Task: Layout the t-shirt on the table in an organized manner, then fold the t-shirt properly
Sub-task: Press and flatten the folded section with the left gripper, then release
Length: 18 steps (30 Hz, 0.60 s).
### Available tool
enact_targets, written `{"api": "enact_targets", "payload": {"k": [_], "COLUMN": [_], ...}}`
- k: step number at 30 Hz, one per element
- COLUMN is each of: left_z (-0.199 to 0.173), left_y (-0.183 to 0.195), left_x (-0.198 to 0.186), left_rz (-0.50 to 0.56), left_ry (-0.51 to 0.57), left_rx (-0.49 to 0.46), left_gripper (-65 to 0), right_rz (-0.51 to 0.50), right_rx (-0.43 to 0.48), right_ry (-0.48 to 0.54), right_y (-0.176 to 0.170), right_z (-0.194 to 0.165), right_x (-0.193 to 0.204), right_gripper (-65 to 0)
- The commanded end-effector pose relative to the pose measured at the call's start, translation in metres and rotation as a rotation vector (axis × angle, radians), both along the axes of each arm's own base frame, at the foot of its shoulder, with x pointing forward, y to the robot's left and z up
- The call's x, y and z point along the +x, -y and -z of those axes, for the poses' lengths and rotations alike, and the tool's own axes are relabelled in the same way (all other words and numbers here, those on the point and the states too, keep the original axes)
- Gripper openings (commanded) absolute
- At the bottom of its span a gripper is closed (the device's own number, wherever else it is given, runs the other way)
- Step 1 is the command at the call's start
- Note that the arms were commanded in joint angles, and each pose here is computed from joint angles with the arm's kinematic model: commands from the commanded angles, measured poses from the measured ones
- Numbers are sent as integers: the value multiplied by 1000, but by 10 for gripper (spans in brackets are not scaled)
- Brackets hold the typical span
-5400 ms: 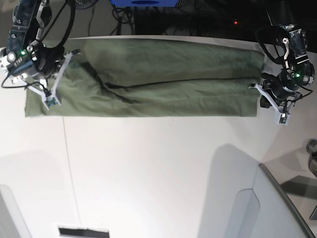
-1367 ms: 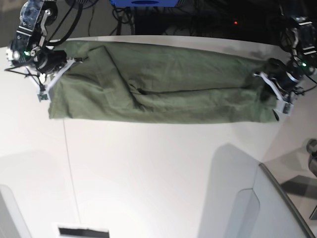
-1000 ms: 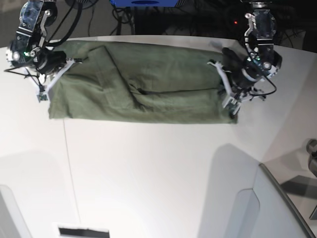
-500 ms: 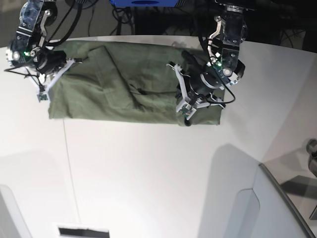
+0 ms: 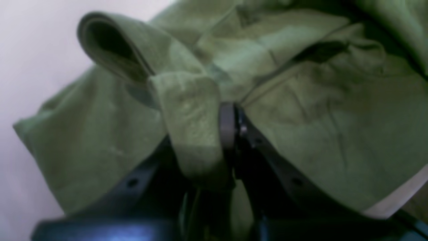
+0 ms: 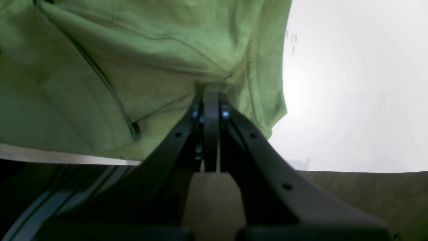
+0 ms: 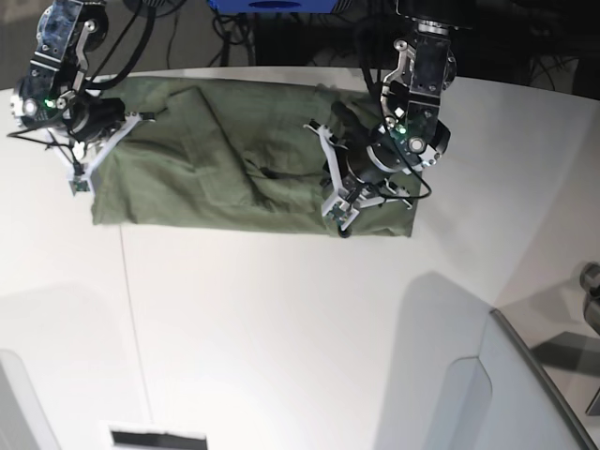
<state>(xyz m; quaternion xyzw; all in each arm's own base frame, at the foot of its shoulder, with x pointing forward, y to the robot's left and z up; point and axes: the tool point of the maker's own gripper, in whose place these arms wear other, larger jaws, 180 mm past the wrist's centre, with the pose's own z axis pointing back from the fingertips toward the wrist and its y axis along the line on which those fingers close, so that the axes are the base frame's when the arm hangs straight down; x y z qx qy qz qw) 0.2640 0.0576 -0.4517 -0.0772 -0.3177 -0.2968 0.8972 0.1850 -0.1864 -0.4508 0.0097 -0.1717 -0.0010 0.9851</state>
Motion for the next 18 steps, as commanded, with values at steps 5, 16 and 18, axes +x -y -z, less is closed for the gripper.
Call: {"api": "enact_targets", "payload": {"k": [5,16,18], "left_z": [-11,-11,-12], "left_y": [4,7,19], "left_x": [11,10,7], "left_rz": [-2,10,55], "left_ry": [43,44,47], "left_rx": [-24,-16,-18], "left_gripper": [-650,-425,-346], "right_rz": [-3,-3,-3], "right_rx": [-3,-3,-3], "right_ry": [33,33,37], "right_y": [1,1,1], "right_z": [-7,-7,-8], "right_x": [8,8,11], "right_gripper": [-642,-642,-642]}}
